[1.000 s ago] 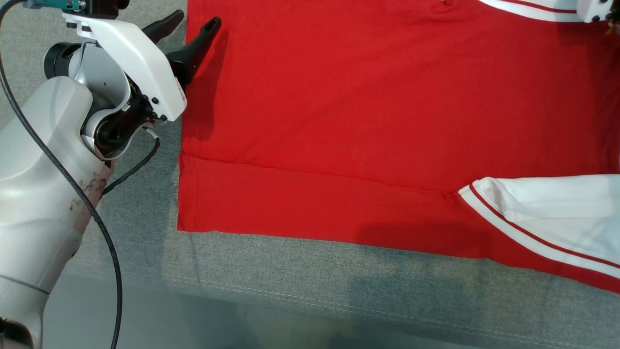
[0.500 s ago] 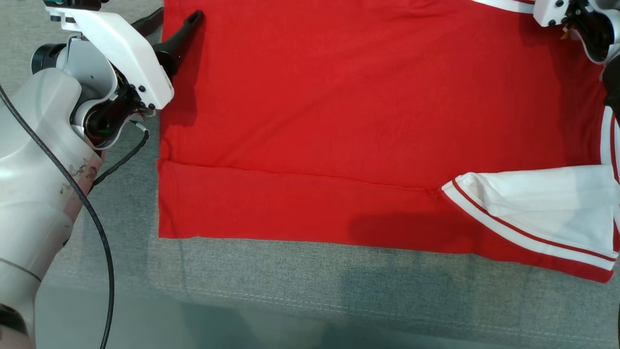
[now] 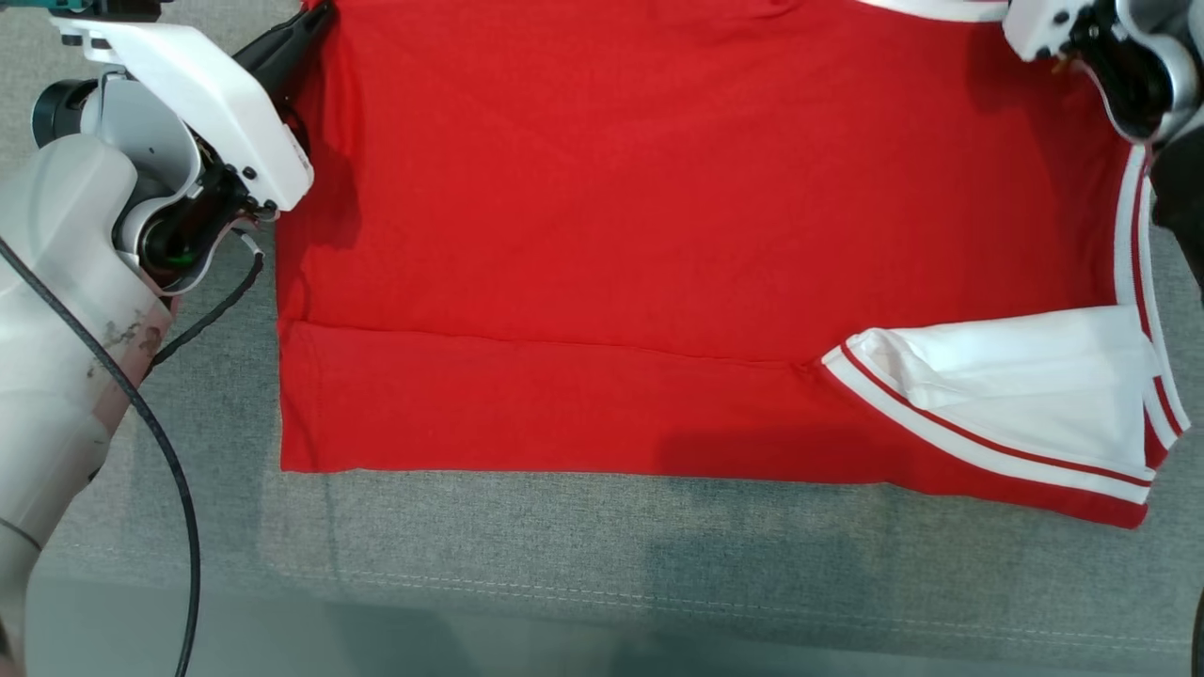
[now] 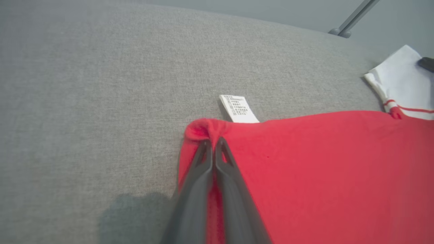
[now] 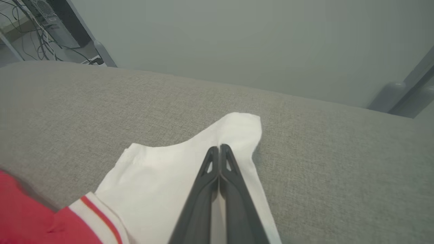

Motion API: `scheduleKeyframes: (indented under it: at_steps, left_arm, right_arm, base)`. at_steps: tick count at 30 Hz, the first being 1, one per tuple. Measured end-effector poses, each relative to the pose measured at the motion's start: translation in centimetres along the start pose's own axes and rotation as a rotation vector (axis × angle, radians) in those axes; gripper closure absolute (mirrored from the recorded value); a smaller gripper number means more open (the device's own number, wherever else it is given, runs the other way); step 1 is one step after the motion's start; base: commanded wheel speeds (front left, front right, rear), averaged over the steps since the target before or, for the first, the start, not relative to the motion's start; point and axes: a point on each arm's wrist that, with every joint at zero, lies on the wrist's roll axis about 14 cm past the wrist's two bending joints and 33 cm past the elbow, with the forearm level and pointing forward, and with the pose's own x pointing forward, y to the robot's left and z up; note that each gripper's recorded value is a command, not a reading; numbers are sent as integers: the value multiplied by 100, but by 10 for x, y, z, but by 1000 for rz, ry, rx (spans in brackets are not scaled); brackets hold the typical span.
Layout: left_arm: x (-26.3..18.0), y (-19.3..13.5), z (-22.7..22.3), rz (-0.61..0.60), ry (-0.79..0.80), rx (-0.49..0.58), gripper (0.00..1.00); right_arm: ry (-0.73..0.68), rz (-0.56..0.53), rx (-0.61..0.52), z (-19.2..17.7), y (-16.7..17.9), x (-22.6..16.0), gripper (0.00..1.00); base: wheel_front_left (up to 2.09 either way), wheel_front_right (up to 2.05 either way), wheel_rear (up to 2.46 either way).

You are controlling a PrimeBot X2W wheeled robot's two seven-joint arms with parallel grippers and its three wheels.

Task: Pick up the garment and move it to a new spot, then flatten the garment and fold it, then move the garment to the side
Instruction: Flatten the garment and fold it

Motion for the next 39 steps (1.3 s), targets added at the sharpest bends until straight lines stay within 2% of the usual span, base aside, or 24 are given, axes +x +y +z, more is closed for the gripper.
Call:
scheduleKeyframes:
  at_steps: [8,13,18,26,33,39]
  left_arm:
    - [-11,0,15,-15,-52,45,100]
    - [-23,-3,19,-41,-82,37,100]
    - [-32,-10,6,-80,-86,-29,100]
    - [-49,-22,-26,-143,-46,-93,100]
    - [-68,-8,-43,-105,-61,-142,100]
    - [-73,-8,-51,-99,-62,-169,100]
  right_arm:
    - [-184,87,-134,26,5,-27,100]
    - [-246,147,-234,15,10,-49,100]
    - [-270,188,-319,8,12,-69,100]
    - [-311,277,-443,-15,36,-117,100]
    - [-264,271,-449,-51,39,-158,100]
    - [-222,261,-381,-79,48,-181,100]
  base:
    - [0,0,0]
    - [0,0,0]
    - [0,0,0]
    - [0,0,0]
    - [0,0,0]
    - [0,0,0]
